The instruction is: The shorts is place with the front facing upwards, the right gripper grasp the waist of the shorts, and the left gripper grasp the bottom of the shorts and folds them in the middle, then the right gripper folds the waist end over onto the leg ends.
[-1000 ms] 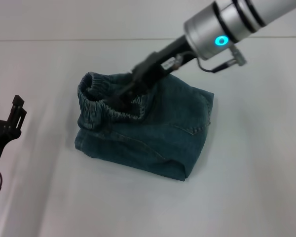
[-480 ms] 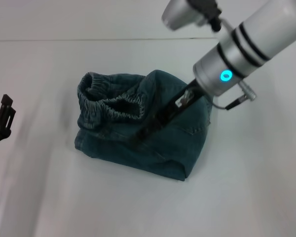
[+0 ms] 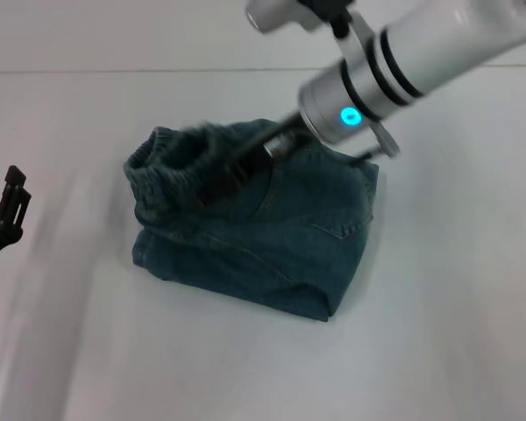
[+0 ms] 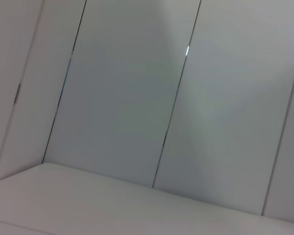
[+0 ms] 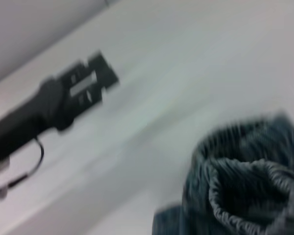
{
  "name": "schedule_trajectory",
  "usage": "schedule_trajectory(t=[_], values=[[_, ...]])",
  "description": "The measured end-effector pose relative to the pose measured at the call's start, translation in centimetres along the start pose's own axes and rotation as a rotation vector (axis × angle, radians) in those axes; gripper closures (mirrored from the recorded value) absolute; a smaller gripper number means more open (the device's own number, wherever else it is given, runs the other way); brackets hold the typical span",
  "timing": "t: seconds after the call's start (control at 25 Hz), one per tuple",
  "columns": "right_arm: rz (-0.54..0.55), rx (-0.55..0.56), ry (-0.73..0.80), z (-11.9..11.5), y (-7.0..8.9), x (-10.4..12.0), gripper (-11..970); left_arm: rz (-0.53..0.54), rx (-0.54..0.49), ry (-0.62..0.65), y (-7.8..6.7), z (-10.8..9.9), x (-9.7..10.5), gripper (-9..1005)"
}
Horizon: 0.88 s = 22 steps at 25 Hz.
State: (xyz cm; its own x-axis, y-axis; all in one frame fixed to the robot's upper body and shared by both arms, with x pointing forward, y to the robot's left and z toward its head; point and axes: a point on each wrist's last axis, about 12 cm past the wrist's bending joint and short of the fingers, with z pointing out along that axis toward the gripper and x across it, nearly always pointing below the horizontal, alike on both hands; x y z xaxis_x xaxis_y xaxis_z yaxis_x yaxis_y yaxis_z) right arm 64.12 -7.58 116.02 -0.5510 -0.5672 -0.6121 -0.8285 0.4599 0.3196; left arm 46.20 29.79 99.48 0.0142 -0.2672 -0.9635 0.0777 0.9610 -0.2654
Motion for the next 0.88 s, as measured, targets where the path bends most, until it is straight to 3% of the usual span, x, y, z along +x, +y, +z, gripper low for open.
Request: schedule_trajectory(t=[0.24,0.44,0.68,0.88], values=[[-0.121,0.112,-0.192,0.6,-0.8,-2.2,0,-0.001,-0.003,0.0,0.0,0.0,0.0,358],[-0.13,0.09,-0.358,0.1,-1.5,-1.4,0,0.002,-0.013,-0.001,0.2,-0.1,0.0,356],[-0.028,0.057,-0.666,-4.0,-3.3,3.0,0,-0.036,-0.028,-0.018,0.8,-0.3,-0.4,354],[-0.006,-0.033,-0.789,-9.8,-4.0,8.7,0,-0.151,0.102,-0.064,2.4,-1.7,-2.5,352]])
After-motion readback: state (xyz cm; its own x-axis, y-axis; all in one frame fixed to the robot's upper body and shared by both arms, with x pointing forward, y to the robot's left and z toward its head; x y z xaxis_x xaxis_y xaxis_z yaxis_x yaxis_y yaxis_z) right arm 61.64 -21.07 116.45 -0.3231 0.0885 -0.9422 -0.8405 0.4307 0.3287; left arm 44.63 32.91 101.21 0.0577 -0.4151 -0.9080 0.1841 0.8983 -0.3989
